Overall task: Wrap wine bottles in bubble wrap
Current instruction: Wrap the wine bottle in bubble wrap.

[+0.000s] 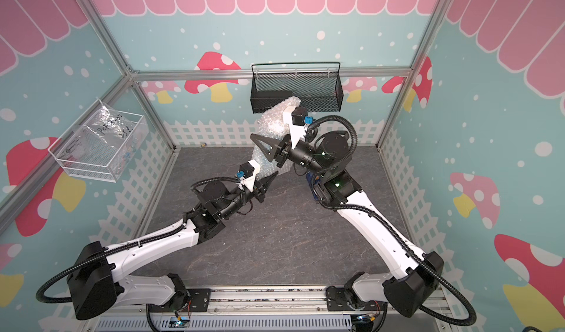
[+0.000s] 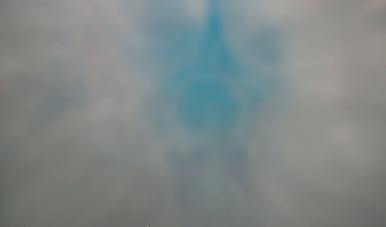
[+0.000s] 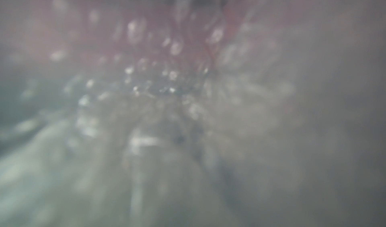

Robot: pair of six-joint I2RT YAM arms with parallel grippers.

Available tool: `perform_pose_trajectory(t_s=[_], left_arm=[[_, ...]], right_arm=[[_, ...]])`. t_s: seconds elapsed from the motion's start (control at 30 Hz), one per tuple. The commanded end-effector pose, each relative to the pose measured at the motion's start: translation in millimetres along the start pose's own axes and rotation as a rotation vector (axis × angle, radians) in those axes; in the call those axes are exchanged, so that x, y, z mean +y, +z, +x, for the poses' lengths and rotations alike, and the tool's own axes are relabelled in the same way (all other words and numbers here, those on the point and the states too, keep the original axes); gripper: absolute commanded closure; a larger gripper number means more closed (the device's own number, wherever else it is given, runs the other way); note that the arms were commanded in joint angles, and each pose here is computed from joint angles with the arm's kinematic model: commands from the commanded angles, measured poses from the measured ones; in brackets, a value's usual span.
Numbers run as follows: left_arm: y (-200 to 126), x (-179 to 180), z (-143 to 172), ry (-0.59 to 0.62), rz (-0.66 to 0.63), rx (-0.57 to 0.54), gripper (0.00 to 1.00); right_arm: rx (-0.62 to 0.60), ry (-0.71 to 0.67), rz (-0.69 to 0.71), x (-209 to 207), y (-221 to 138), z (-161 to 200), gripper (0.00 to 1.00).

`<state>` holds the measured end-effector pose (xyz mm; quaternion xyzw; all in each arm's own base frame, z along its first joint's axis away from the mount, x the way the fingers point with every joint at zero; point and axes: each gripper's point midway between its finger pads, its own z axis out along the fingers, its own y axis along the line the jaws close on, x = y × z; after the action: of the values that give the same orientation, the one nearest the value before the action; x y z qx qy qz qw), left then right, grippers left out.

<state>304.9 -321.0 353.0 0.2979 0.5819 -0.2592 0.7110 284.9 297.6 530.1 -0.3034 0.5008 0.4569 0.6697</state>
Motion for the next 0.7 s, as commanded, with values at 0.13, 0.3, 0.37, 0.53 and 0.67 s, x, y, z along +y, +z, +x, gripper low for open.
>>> perform_pose_trajectory(t_s=[0.13, 0.3, 0.37, 0.53, 0.67], left_arm=[[-20, 1, 48, -0.022, -0.028, 0.116, 0.92], [-34, 1, 62, -0.037, -0.043, 0.112, 0.97], [-39, 2, 63, -0.033, -0.052, 0.102, 0.88], [-47, 1, 72, 0.002, -0.043, 0.177, 0.13], [-63, 5, 76, 0.031, -0.058, 0.233, 0.01]], right_arm=[[-0.199, -0.071, -0.003, 9, -18, -68, 0.83], [-0.212, -0.033, 0.0, 4, -18, -69, 0.84], [-0.212, -0.017, 0.003, 1, -19, -67, 0.84], [-0.2, -0.013, -0.004, -2, -19, -63, 0.85], [-0.175, -0.023, 0.001, -5, -17, -57, 0.85]])
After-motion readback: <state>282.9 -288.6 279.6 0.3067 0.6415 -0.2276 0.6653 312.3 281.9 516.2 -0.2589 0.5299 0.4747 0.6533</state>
